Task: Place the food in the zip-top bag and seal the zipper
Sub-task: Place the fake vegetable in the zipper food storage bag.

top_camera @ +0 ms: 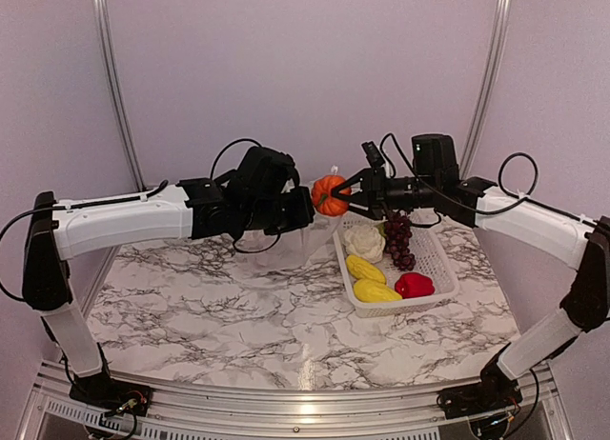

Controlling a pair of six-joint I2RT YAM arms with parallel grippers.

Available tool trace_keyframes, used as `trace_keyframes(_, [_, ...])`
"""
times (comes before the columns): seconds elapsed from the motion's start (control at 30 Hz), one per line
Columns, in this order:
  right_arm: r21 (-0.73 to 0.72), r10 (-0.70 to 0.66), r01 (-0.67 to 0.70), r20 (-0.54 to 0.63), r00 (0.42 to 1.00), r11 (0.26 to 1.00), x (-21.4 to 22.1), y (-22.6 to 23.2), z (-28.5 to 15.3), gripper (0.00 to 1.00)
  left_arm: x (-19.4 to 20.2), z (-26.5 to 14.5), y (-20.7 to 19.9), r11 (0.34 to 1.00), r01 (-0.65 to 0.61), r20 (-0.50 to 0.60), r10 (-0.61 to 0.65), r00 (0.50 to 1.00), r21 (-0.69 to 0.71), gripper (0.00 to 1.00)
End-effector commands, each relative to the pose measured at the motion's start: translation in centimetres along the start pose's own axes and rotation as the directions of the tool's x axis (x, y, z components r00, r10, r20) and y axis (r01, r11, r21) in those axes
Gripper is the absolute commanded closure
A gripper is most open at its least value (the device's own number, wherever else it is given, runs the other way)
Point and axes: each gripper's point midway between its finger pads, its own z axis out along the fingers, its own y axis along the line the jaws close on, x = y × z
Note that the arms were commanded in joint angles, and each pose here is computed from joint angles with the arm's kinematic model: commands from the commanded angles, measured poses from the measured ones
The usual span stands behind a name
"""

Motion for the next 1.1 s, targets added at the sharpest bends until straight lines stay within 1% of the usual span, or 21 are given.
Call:
trace_keyframes(0.0, [0.063, 0.070, -0.067, -0.039, 0.997, 0.996, 1.2, -1.8, 1.0, 0.76, -3.0, -2.0, -1.5, 0.993, 0.072, 0.110, -0.082, 0.990, 0.097, 1.00])
trace_keyframes(0.07, [0.102, 0.094, -0.089, -0.048, 0.994, 0.991, 1.7, -2.7, 1.2, 0.77, -3.4, -2.1, -1.6, 0.993, 0.072, 0.121, -0.084, 0.989, 0.095, 1.00])
trace_keyframes(0.23, [0.213, 0.131, -0.122, -0.029, 0.991, 0.969, 1.9, -4.5, 1.0, 0.76, -2.9, -1.7, -1.5, 0.994, 0.069, 0.101, -0.078, 0.992, 0.089, 1.00])
trace_keyframes(0.3, [0.255, 0.136, -0.127, -0.016, 0.991, 0.958, 1.7, -4.9, 1.0, 0.75, -2.5, -1.5, -1.4, 0.993, 0.078, 0.086, -0.085, 0.993, 0.088, 1.00])
trace_keyframes(0.37, [0.262, 0.135, -0.128, -0.011, 0.991, 0.957, 1.4, -4.8, 1.2, 0.72, -2.1, -1.2, -1.6, 0.992, 0.082, 0.064, -0.089, 0.994, 0.101, 1.00])
trace_keyframes(0.4, [0.257, 0.135, -0.127, -0.014, 0.991, 0.958, 1.3, -4.6, 1.6, 0.70, -1.9, -1.1, -1.8, 0.991, 0.082, 0.056, -0.088, 0.995, 0.107, 1.00])
trace_keyframes(0.5, [0.254, 0.127, -0.112, -0.044, 0.991, 0.961, 1.1, -4.1, 2.6, 0.53, -1.8, -0.8, -2.0, 0.990, 0.080, 0.047, -0.086, 0.995, 0.113, 1.00])
trace_keyframes(0.63, [0.226, 0.104, -0.086, -0.071, 0.992, 0.970, 0.4, -2.8, 3.3, 0.35, -2.0, -1.0, -1.7, 0.993, 0.072, 0.059, -0.078, 0.995, 0.096, 1.00])
trace_keyframes(0.7, [0.213, 0.091, -0.075, -0.068, 0.994, 0.974, 0.0, -2.0, 3.1, 0.33, -2.0, -1.1, -1.2, 0.995, 0.065, 0.061, -0.069, 0.996, 0.072, 1.00])
trace_keyframes(0.8, [0.236, 0.093, -0.081, -0.041, 0.995, 0.968, -0.6, -1.5, 2.2, 0.27, -1.9, -1.3, 0.2, 0.998, 0.060, 0.068, -0.061, 0.996, 0.017, 1.00])
trace_keyframes(0.9, [0.217, 0.087, -0.081, -0.019, 0.996, 0.973, -0.9, -0.3, 1.4, 0.26, -2.1, -1.8, 2.2, 0.996, 0.073, 0.082, -0.068, 0.994, -0.050, 1.00])
trace_keyframes(1.07, [0.199, 0.036, -0.038, 0.016, 0.999, 0.979, -2.0, 1.7, 0.0, 0.27, -2.9, -2.8, 4.7, 0.992, 0.078, 0.098, -0.068, 0.993, -0.103, 1.00])
